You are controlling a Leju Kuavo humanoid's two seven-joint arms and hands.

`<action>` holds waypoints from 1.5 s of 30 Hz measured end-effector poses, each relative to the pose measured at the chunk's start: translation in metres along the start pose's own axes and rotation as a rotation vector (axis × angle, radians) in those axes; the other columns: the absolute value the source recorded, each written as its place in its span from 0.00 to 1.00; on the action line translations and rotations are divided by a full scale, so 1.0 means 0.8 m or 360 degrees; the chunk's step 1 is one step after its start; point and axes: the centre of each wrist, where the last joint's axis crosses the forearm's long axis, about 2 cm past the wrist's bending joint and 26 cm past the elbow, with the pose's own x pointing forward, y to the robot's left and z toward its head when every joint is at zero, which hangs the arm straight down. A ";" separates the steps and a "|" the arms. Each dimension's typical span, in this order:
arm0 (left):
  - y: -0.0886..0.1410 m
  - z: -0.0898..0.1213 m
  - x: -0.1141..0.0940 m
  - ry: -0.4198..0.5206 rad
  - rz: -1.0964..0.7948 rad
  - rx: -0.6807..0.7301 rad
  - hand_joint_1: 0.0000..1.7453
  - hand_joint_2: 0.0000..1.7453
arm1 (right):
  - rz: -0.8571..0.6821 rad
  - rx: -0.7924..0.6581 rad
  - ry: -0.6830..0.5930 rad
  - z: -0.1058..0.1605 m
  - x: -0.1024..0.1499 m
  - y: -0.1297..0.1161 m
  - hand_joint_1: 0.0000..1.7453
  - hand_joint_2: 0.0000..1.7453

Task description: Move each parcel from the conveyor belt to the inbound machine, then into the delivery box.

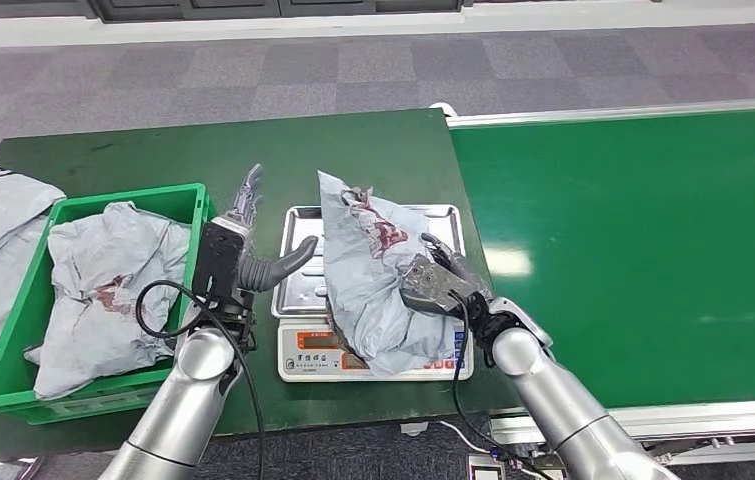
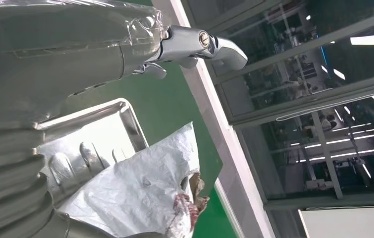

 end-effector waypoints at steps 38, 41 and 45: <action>-0.035 -0.009 0.015 -0.0271 -0.0258 -0.0363 0.00 1.00 | -0.0646 -0.0919 -0.0861 0.037 0.087 -0.083 0.00 1.00; -0.048 -0.001 0.000 -0.0260 -0.0432 -0.0584 0.00 1.00 | -0.0709 -0.1159 -0.0772 0.042 0.065 -0.110 0.00 1.00; -0.059 0.004 -0.015 -0.0232 -0.0531 -0.0712 0.00 1.00 | -0.0715 -0.1318 -0.0688 0.051 0.037 -0.137 0.00 1.00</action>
